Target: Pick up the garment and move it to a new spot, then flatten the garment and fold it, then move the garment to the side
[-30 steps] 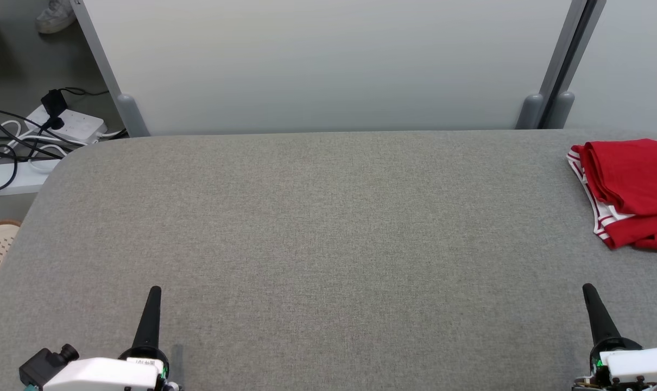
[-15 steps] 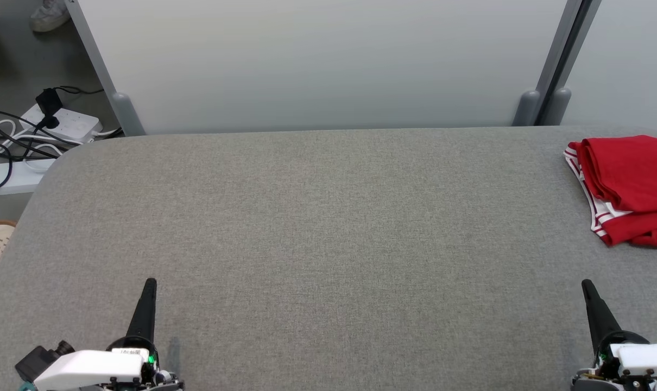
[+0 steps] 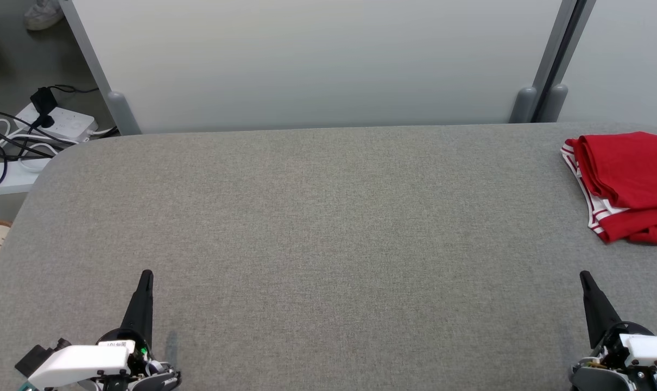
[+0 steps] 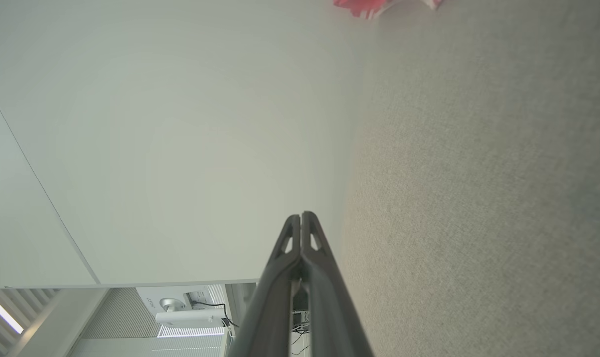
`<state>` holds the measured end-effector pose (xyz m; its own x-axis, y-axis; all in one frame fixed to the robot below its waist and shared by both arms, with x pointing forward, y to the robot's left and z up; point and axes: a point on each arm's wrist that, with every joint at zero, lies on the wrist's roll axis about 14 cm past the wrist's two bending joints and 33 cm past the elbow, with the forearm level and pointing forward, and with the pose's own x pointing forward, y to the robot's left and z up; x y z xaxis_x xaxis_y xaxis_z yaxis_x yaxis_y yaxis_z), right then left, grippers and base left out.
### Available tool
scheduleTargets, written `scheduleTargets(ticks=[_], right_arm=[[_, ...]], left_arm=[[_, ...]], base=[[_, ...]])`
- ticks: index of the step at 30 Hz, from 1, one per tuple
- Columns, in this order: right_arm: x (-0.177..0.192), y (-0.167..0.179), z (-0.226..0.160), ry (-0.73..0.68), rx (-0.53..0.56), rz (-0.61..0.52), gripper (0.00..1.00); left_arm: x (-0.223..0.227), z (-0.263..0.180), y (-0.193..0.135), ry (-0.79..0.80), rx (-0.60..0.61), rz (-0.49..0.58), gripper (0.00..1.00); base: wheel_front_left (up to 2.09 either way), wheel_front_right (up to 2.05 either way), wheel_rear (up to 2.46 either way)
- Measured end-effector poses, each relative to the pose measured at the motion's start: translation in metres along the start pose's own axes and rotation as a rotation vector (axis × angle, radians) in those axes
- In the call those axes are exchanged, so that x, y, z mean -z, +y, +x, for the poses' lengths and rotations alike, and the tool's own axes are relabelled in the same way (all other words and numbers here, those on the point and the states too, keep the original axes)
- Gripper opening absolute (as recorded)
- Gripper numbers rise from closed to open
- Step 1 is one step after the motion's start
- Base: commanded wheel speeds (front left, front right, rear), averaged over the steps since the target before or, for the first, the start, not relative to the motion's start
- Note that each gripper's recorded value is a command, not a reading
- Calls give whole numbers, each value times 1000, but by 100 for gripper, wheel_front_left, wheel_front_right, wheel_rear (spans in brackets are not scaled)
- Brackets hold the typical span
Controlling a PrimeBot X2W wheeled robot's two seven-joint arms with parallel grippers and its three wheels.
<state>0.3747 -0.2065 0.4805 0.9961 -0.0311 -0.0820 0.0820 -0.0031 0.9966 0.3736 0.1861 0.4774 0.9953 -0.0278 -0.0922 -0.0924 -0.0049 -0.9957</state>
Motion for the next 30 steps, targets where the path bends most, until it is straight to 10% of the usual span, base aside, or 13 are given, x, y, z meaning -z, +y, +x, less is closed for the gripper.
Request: scheduleTargets(ticks=[30], right_arm=[[1, 1, 1, 1, -3, 13, 0]], left_arm=[[-2, 0, 0, -5, 0, -3, 0]], base=[[0, 0, 0]])
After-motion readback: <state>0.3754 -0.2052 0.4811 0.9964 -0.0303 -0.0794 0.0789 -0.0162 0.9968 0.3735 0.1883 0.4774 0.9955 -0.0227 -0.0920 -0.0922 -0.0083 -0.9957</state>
